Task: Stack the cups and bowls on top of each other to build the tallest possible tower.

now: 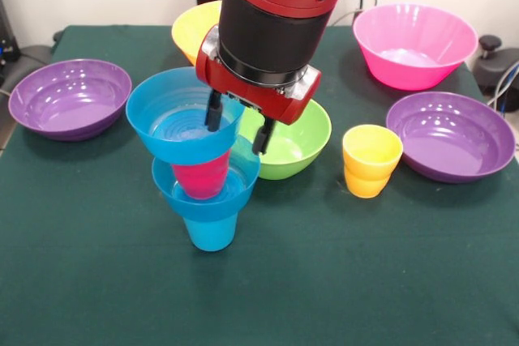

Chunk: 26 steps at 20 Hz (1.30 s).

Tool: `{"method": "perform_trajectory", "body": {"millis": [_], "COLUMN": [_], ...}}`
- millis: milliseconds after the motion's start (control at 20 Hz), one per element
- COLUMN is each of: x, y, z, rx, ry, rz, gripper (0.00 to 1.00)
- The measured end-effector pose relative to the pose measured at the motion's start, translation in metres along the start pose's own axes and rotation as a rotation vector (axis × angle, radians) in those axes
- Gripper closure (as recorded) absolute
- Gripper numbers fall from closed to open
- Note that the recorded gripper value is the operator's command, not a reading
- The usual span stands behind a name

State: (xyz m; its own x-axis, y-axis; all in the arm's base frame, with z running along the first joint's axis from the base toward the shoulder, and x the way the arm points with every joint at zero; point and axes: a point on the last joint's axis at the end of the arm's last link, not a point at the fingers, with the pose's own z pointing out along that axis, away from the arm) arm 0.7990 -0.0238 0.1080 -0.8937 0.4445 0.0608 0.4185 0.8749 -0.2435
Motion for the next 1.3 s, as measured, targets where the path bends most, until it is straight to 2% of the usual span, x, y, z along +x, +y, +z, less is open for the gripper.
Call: {"method": "perform_trajectory", "body": {"millis": [1050,1200,1300], "x": [0.0,-0.001,-0.001], "y": [0.001,0.001,0.002], "z": [0.0,-0.005,-0.013], "rx": [0.0,0.002,0.007], "ry": [0.0,0.006,0.025], "rz": [-0.001,-0.002,-0.002], "gripper": [0.0,0.0,0.0]}}
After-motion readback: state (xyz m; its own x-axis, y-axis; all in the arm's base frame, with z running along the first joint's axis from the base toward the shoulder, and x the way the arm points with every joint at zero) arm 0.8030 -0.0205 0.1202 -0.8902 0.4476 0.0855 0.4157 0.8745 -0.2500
